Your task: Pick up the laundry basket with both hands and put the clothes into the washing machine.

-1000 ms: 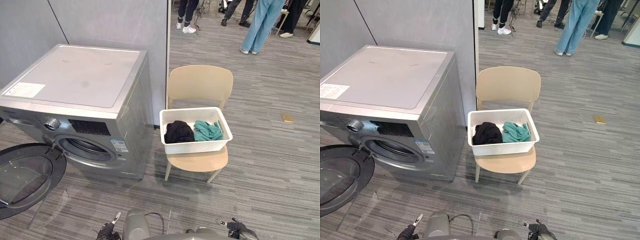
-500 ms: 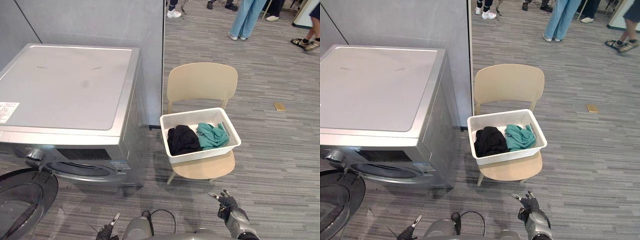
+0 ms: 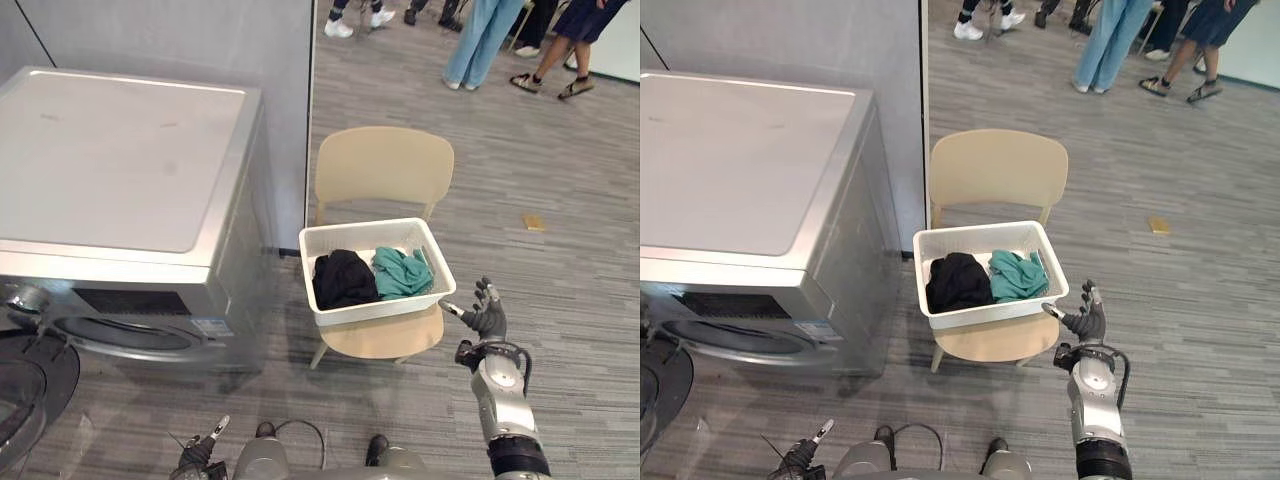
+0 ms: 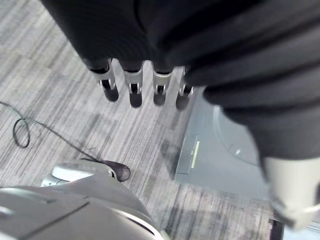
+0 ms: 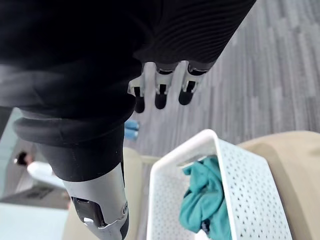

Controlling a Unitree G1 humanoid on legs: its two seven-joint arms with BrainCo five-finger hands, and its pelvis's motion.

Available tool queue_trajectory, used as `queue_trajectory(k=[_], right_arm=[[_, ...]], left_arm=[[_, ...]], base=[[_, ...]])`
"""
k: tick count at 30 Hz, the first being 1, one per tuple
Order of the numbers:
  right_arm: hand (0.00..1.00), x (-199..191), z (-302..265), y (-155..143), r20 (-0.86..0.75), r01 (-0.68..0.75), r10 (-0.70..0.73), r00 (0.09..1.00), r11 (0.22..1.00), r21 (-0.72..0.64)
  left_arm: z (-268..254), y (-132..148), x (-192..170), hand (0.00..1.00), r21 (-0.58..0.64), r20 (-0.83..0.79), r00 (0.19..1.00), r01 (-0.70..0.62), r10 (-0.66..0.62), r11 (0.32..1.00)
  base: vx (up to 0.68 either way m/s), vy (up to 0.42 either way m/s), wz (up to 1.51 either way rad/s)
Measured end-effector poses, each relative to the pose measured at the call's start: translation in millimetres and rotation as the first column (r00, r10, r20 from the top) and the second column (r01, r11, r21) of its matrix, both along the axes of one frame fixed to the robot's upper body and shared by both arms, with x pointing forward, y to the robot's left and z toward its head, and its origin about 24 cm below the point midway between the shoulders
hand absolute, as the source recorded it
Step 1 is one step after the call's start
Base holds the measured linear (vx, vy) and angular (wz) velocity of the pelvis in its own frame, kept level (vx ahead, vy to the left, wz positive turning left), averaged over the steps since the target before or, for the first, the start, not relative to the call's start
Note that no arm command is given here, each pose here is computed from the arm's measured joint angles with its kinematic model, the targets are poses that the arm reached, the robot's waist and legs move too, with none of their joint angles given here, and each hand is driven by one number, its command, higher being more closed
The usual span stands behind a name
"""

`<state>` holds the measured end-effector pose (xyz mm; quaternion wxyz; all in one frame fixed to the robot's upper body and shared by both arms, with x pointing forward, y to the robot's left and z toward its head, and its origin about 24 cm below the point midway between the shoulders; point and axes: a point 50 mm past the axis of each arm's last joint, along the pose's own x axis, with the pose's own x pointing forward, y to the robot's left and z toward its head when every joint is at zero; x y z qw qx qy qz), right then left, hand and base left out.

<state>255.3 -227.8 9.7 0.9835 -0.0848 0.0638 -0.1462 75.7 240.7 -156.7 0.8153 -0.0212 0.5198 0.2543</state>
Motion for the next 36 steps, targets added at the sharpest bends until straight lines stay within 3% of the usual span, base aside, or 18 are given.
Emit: queue_trajectory(k=[3, 8, 11, 14, 17, 23, 32, 36], right_arm=[[0.00, 22.0, 18.4, 23.2, 0.033, -0.184, 0.188, 0.982, 0.978, -0.100], [0.00, 79.5, 64.8, 83.4, 0.107, -0.409, 0.449, 0.887, 0.872, -0.269], [0.00, 109.8, 90.3, 104.7, 0.083, -0.445, 0.507, 0.858, 0.814, -0.374], [0.00, 127.1, 109.9, 107.9, 0.079, -0.425, 0.501, 0.862, 0.799, -0.426], [0.00, 149.7, 131.9, 97.6, 0.061, -0.354, 0.418, 0.906, 0.830, -0.432], [0.00, 156.8, 124.4, 44.3, -0.047, -0.211, 0.208, 0.977, 0.904, -0.372], [0.00, 149.5, 123.1, -7.9, -0.093, -0.092, 0.060, 0.994, 0.914, -0.394], [0.00, 148.2, 124.9, -15.4, -0.091, -0.065, 0.028, 0.995, 0.902, -0.426]], left_arm=[[-1.3, -0.6, -4.8, 0.00, -0.007, -0.009, 1.000, -0.024, 0.024, 1.000], [2.6, -6.0, 21.0, 0.00, -0.016, 0.052, 0.999, -0.004, 0.005, 1.000], [11.1, -10.5, 49.1, 0.00, -0.002, 0.136, 0.990, 0.037, -0.037, 0.999], [18.0, -11.0, 63.1, 0.00, 0.017, 0.194, 0.980, 0.043, -0.046, 0.999], [27.4, -10.3, 80.0, 0.00, 0.037, 0.268, 0.962, 0.053, -0.061, 0.998], [35.9, -16.2, 100.7, 0.00, 0.053, 0.323, 0.941, 0.089, -0.102, 0.995], [32.6, -24.4, 99.4, 0.00, 0.046, 0.304, 0.943, 0.127, -0.135, 0.991], [33.9, -26.5, 102.3, 0.00, 0.051, 0.311, 0.938, 0.143, -0.152, 0.988]], base=[[0.04, -0.244, 0.34], [-0.01, -0.079, 0.44], [-0.03, 0.031, 0.32], [-0.03, 0.047, 0.20], [-0.04, 0.010, 0.14], [-0.04, -0.002, 0.24], [-0.01, -0.013, 0.20], [-0.01, -0.002, 0.09]])
